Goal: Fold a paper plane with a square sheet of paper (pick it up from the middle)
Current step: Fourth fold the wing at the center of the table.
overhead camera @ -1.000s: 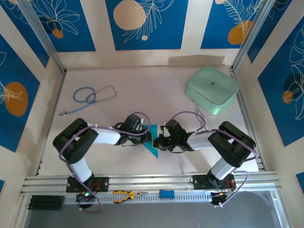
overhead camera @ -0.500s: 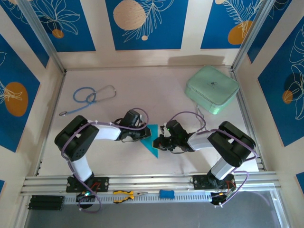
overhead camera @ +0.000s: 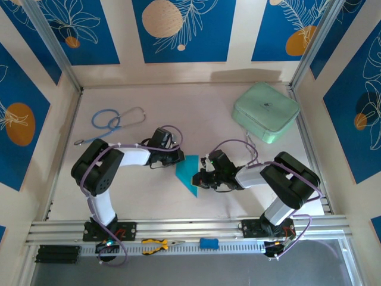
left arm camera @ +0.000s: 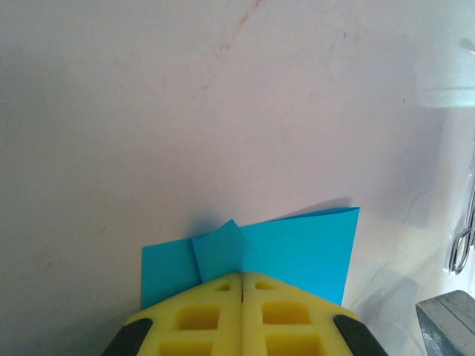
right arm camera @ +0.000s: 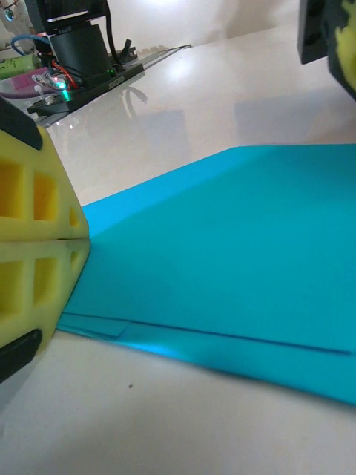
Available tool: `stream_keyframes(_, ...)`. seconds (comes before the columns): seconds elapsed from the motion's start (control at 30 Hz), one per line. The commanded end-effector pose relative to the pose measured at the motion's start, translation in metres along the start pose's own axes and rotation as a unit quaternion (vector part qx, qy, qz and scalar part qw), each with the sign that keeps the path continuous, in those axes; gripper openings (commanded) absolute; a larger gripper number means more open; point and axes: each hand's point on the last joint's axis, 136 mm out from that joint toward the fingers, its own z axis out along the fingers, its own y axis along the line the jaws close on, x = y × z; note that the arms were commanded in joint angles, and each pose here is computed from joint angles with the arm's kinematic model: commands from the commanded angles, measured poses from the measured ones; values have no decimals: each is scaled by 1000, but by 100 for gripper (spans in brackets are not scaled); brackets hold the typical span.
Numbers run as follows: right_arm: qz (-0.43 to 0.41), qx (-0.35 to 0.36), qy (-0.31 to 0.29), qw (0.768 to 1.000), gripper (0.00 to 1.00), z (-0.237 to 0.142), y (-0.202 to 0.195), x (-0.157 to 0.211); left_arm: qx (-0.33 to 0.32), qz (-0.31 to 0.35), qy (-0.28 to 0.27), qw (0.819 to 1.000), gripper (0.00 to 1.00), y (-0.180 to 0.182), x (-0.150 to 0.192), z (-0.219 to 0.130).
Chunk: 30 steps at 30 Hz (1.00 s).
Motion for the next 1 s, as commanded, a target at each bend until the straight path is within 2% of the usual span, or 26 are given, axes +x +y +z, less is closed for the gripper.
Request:
stream_keyframes(0.0, 63, 116, 77, 988, 3, -8, -70, 51, -59, -3, -38, 998, 7, 32, -27, -2)
stream_keyframes(0.23, 56, 108, 86, 989, 3, -10, -66, 45, -55, 1, -59, 997, 8, 27, -41, -18)
stream_keyframes(0.5, 46, 118, 83, 989, 3, -10, -61, 37, -30, -7, -60, 998, 8, 22, -34, -26)
stream_keyframes(0.8, -32, 66, 21, 997, 7, -37, 21, -7, -26, -33, -60, 997, 8, 33, -17, -31)
stream_keyframes(0.97, -49, 59, 29, 997, 7, -24, 41, -19, -28, -33, -62, 997, 8, 35, -14, -34)
